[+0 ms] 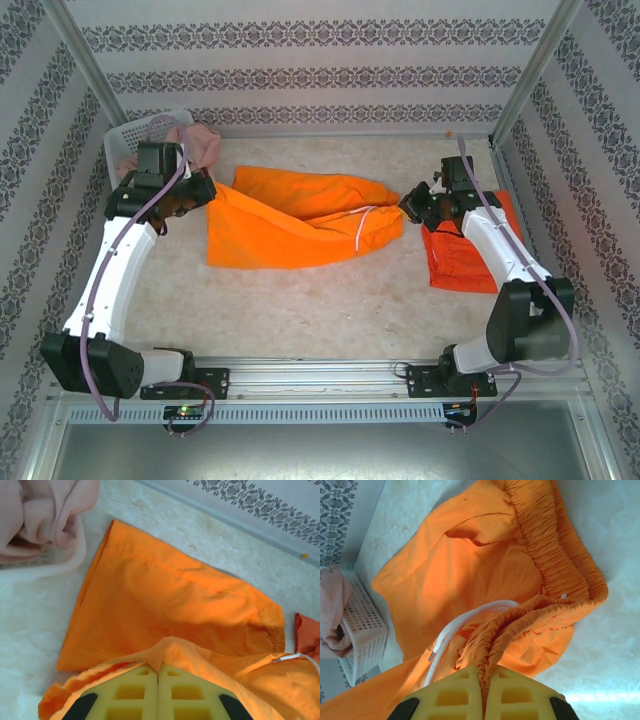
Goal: Fold and stack the shorts
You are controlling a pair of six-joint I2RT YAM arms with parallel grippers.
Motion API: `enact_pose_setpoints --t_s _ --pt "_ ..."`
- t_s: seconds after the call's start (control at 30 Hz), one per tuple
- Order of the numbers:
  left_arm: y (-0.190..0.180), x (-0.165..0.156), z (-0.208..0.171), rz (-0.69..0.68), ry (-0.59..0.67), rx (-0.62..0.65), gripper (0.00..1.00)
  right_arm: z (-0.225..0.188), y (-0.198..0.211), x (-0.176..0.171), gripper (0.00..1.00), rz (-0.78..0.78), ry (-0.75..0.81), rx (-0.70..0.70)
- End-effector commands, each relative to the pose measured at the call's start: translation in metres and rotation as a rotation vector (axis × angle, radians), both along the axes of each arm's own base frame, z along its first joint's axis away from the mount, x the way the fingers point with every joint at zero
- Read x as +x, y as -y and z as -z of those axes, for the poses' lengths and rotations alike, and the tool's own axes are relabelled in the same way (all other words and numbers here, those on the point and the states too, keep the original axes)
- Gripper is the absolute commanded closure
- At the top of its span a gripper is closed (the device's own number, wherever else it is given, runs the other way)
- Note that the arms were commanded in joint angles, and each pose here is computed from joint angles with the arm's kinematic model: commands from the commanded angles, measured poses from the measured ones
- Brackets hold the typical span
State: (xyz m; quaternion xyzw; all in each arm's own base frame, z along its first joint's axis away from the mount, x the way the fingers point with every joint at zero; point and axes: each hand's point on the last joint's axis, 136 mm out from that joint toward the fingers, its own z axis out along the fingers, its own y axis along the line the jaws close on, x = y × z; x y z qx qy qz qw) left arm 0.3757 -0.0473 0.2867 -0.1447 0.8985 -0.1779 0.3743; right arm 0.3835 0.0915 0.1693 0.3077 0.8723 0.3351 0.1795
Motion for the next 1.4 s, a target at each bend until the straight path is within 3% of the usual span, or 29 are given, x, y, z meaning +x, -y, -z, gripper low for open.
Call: enact_pose_setpoints --t_s 0.0,0.37,0.97,1.1,1.17,1.27,1.37 --pt "-0.012 0.022 -0.041 -0.022 0.139 0.019 1.00 -0.024 0.002 0.020 1.00 0.021 0.069 0.035" --pt "-0.012 0.061 -0.044 -0.012 0.143 -0.016 1.00 -0.034 0.014 0.056 1.00 0.051 0.100 0.046" --pt "-0.014 0.152 0.021 -0.027 0.017 -0.052 1.00 0.006 0.026 0.132 0.98 0.126 0.051 0.081" --pt "-0.020 0.181 0.041 -0.055 -0.008 -0.060 0.99 0.013 0.034 0.160 0.87 0.169 0.041 0.101" --pt "-0.019 0.201 0.048 -0.059 -0.014 -0.090 0.92 0.015 0.037 0.180 0.82 0.195 0.036 0.129" --pt "-0.017 0.230 0.051 -0.058 -0.018 -0.129 0.74 0.013 0.039 0.209 0.52 0.223 0.035 0.197" --pt "-0.014 0.249 0.028 -0.046 0.020 -0.188 0.54 -0.007 0.042 0.230 0.33 0.255 0.066 0.282"
